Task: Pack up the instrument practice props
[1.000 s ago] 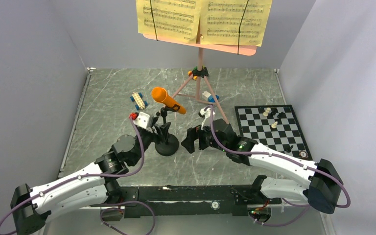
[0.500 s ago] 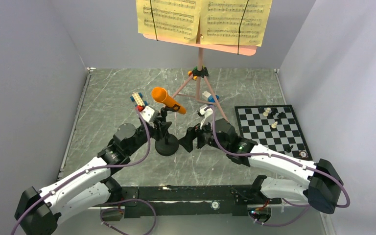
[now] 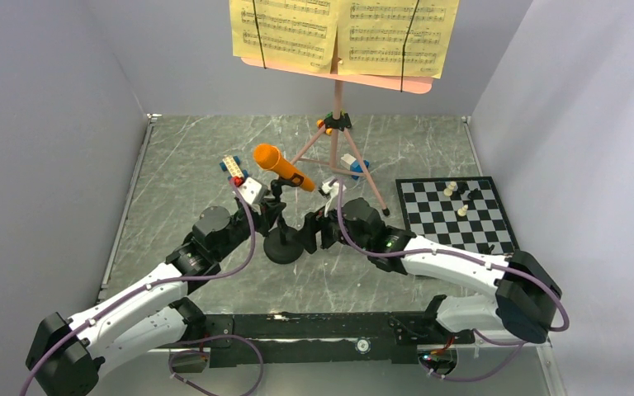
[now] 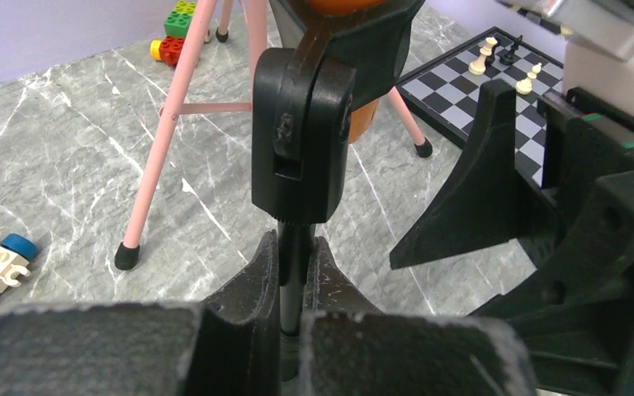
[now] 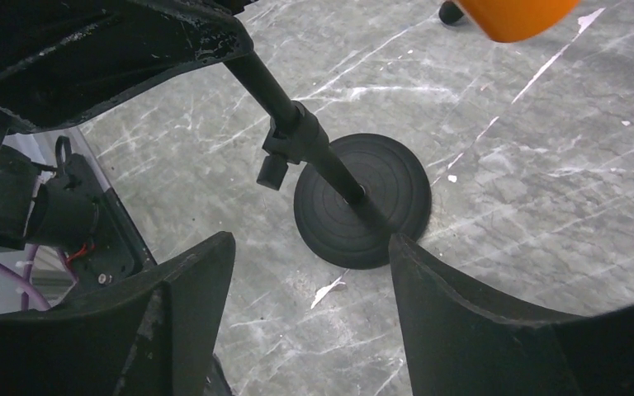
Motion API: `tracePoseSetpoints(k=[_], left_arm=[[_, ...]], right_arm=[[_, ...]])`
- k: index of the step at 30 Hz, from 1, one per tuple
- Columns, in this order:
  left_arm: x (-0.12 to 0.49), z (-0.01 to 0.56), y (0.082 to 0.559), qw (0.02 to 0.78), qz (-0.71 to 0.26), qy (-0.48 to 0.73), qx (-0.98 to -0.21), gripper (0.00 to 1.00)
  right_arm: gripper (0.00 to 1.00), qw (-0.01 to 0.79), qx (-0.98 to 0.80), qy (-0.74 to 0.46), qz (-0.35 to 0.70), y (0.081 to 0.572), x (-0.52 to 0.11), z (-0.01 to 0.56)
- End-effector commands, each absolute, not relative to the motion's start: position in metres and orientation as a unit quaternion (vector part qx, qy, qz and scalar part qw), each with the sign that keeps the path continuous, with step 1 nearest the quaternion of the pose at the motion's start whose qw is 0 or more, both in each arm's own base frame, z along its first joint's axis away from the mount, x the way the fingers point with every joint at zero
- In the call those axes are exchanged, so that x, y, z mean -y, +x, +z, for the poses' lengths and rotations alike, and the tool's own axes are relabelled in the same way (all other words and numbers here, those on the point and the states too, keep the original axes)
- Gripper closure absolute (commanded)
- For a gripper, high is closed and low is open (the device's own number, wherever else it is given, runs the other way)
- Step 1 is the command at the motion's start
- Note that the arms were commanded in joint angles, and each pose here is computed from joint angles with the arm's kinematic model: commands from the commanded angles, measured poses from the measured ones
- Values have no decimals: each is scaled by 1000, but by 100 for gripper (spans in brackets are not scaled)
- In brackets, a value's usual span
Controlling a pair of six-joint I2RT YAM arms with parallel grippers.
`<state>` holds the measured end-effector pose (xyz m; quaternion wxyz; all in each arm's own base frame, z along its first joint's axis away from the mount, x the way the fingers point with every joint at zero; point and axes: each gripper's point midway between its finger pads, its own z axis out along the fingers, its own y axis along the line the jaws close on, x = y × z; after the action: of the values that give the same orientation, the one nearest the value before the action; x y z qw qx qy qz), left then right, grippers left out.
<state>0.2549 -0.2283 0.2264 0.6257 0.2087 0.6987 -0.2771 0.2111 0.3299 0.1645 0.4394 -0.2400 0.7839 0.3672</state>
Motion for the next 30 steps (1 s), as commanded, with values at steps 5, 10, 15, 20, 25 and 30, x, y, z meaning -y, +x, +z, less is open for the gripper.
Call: tracePoseSetpoints(k=[5, 10, 15, 20, 25, 30], left_arm=[[229, 242, 255, 631, -308, 158, -694, 100], [231, 238, 255, 624, -308, 160, -700, 100], [235, 237, 254, 620, -306, 167, -703, 100], [235, 237, 252, 620, -296, 176, -705, 100], [235, 233, 253, 616, -291, 172, -712, 100], [235, 228, 255, 610, -286, 171, -719, 100]], right_arm=[[35, 475, -744, -244, 402, 221, -366, 195], [36, 478, -747, -243, 393, 229, -378, 190], [47, 484, -754, -239, 375, 239, -386, 185], [67, 478, -761, -247, 364, 241, -390, 173], [93, 472, -763, -272, 346, 237, -392, 164], [100, 497, -755, -320, 283, 233, -388, 152]])
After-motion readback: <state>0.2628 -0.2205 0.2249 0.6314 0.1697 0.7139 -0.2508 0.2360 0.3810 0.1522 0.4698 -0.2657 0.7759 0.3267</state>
